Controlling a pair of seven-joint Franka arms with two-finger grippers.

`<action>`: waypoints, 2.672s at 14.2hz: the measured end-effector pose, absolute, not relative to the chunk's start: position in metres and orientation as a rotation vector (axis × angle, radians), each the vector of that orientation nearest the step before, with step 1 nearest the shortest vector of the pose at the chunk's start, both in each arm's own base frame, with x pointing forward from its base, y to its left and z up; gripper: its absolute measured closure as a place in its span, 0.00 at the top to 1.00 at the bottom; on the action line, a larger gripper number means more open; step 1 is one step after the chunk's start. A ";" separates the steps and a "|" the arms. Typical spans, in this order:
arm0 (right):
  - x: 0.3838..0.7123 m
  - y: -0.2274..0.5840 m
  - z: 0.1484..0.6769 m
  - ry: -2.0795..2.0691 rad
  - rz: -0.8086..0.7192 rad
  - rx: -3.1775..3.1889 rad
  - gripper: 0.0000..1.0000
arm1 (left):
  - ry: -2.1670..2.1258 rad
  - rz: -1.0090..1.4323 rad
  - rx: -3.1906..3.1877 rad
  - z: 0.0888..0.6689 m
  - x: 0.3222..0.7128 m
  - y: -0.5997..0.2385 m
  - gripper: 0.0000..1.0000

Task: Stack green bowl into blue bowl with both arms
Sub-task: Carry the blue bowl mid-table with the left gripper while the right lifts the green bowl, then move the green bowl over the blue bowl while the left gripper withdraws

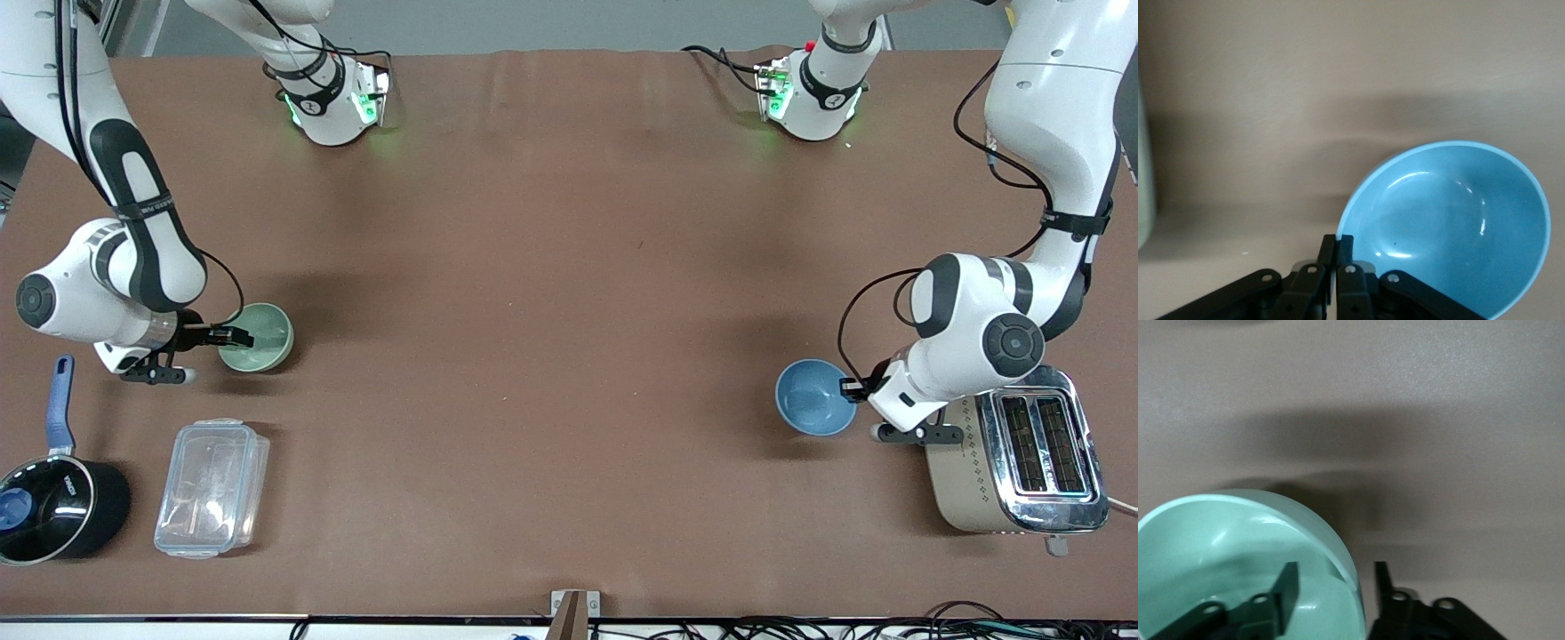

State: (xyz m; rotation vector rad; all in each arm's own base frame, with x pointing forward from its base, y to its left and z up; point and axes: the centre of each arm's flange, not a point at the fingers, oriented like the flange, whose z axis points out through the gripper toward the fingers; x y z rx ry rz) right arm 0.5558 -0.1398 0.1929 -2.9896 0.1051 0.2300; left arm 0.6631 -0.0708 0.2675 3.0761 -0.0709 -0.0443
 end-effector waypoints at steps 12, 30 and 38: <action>0.571 -0.143 0.281 0.014 0.192 -2.948 0.05 | 0.030 -0.124 2.958 0.307 0.580 -0.356 0.04; 0.576 0.210 0.372 0.377 0.114 -2.830 0.05 | 0.168 -0.004 3.017 0.244 0.552 -0.489 0.41; 0.561 0.288 0.319 0.459 0.134 -2.757 0.05 | 0.213 0.281 3.162 0.469 0.657 -0.276 1.00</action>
